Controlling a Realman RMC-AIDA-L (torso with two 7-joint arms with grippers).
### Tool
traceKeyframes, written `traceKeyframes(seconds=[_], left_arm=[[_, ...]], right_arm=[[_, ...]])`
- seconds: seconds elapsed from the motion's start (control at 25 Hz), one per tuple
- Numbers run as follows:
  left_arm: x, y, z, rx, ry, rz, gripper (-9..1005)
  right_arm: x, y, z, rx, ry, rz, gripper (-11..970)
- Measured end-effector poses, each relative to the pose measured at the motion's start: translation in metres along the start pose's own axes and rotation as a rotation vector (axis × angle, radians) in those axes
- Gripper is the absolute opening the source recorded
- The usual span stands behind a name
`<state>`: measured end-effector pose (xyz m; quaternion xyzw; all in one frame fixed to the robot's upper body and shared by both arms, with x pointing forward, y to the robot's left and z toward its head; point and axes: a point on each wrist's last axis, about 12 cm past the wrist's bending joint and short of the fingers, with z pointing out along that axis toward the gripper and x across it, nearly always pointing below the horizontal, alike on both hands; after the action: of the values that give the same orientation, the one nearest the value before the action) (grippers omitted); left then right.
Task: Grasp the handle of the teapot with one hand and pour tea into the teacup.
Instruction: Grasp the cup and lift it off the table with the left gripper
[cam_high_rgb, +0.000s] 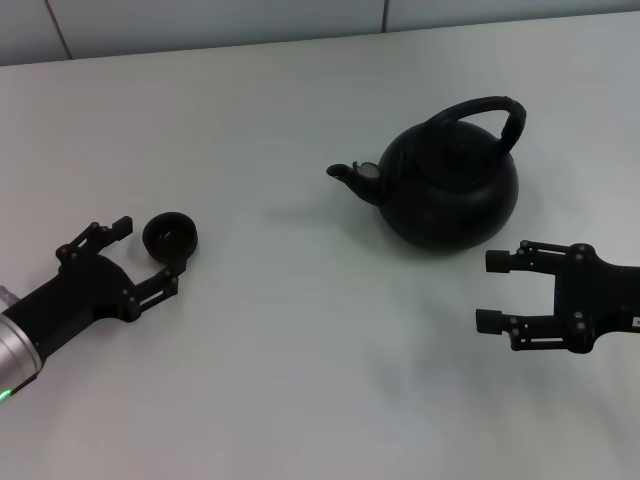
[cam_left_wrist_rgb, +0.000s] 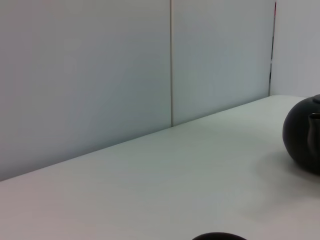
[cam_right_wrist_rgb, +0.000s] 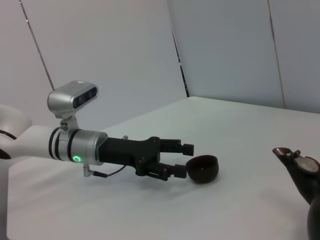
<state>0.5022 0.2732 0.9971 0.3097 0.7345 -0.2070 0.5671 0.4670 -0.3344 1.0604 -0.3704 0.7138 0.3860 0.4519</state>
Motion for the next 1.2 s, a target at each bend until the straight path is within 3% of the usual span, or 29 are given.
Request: traceKeyframes(seconds=[0.6,1.2], left_arm=[[-0.005,0.001,0.022,-0.002,0.046,0.022,862],[-0.006,0.001,0.024,-0.010,0.046,0.014,861]], right_arm=[[-0.001,-0.001,-0.002,0.009,-0.005,-0.001,809],[0.000,-0.001,-0.003,0.012,-0.005,0.000,809]])
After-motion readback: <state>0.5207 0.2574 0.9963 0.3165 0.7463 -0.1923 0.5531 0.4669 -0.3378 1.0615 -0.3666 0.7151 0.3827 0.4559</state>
